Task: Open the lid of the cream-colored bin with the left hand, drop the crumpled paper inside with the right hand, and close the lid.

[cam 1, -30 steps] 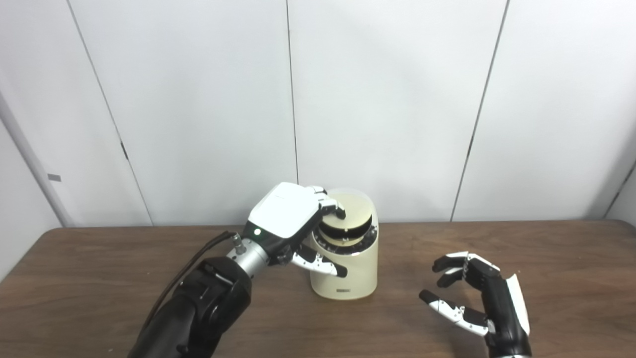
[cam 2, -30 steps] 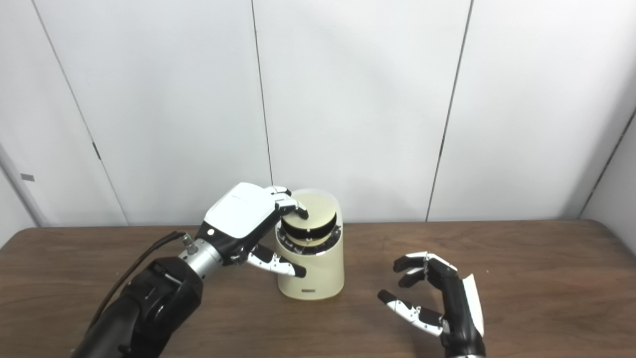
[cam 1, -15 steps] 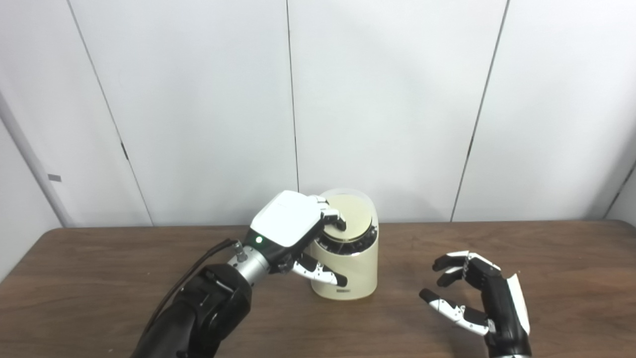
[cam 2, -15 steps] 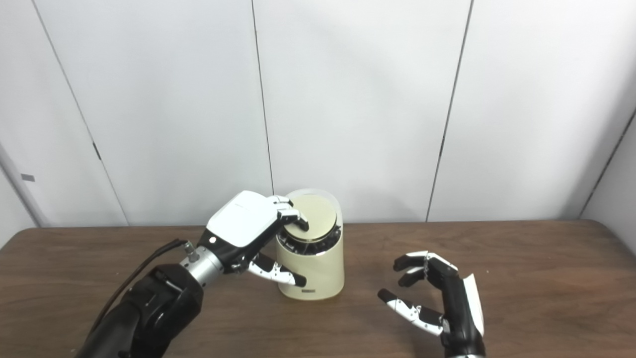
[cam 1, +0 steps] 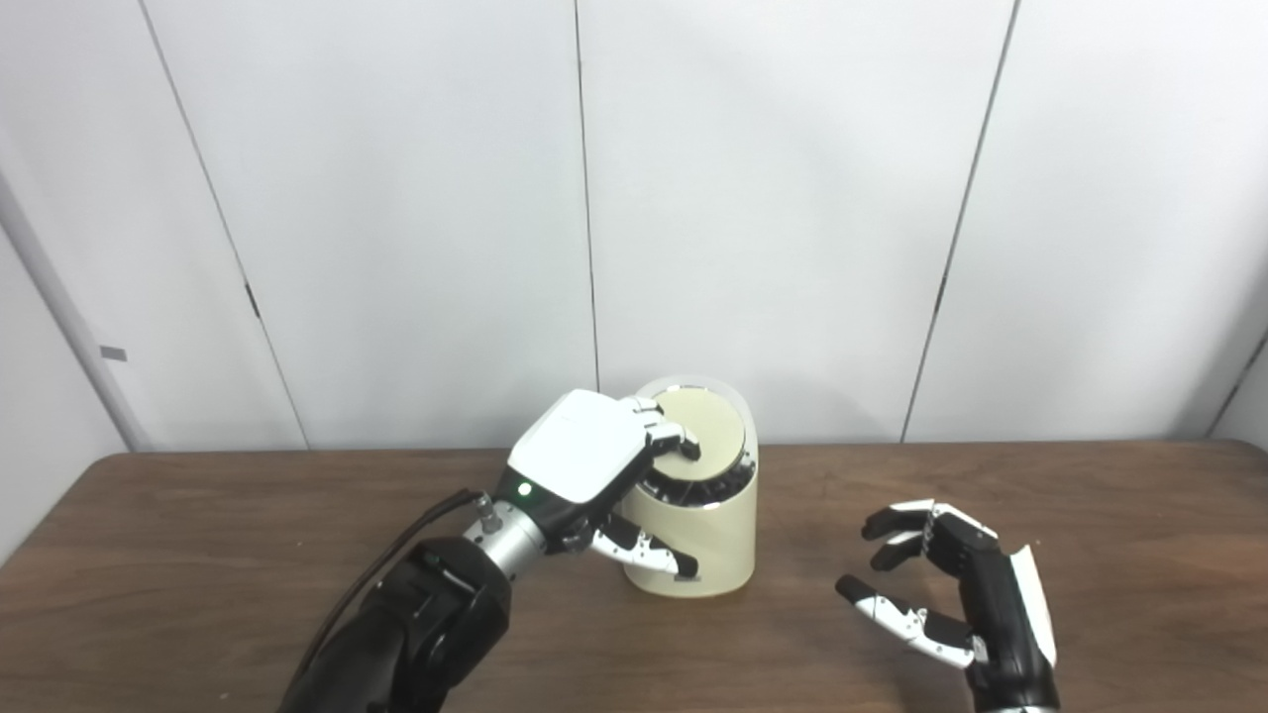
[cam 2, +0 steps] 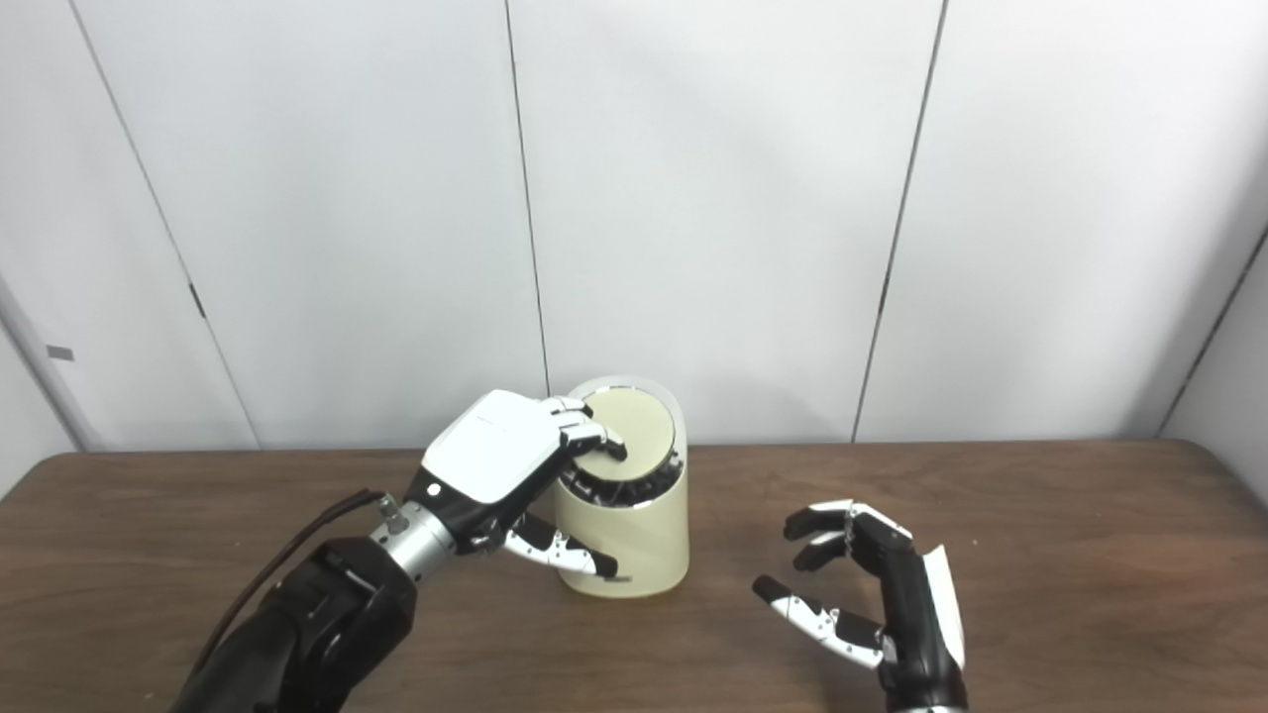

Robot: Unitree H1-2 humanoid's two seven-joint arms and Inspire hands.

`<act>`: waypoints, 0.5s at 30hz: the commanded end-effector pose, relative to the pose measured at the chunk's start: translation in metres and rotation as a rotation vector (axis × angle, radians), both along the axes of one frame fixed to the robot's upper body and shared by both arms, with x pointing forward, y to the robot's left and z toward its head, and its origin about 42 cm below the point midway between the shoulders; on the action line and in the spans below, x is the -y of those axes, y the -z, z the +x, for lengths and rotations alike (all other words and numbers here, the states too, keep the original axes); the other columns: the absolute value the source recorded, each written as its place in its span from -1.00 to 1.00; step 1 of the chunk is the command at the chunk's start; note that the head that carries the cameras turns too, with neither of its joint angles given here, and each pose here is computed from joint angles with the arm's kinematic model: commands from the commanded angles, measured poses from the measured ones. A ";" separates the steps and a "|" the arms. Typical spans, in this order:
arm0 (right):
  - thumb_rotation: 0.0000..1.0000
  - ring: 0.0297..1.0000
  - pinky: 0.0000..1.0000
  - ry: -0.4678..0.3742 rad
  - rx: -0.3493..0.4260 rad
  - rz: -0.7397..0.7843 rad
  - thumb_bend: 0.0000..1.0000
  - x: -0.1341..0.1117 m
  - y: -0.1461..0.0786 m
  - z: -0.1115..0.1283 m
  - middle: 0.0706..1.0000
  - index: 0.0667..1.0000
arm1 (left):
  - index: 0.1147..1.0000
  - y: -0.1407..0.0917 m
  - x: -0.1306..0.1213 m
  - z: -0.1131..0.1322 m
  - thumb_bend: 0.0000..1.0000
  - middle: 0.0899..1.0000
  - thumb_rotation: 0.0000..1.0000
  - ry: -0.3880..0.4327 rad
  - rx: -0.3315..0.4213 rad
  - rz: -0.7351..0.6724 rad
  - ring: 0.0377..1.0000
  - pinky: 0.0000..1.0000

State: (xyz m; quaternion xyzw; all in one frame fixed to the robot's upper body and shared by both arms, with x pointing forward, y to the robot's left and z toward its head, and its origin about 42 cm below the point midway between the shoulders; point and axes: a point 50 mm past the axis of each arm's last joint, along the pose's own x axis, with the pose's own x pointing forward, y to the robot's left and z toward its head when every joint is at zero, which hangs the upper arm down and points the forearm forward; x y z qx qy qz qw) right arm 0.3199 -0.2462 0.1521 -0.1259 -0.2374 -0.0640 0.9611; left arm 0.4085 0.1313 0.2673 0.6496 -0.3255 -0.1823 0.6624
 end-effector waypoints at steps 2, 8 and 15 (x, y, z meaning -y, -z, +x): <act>-1.00 -0.20 -0.18 -0.017 0.078 0.001 0.02 -0.003 -0.018 0.005 0.01 0.00 | 0.45 -0.003 0.008 0.005 0.74 0.44 -0.04 0.026 0.049 0.072 0.61 0.36; -1.00 -0.20 -0.17 0.000 0.075 -0.002 0.02 -0.004 -0.020 0.004 0.01 0.00 | 0.39 0.009 0.009 0.007 0.77 0.41 -0.01 0.041 0.057 0.152 0.65 0.41; -1.00 -0.20 -0.17 0.001 0.087 -0.005 0.02 -0.002 -0.020 0.005 0.01 0.00 | 0.21 0.018 0.010 0.006 0.84 0.25 -0.05 0.046 0.014 0.212 0.57 0.46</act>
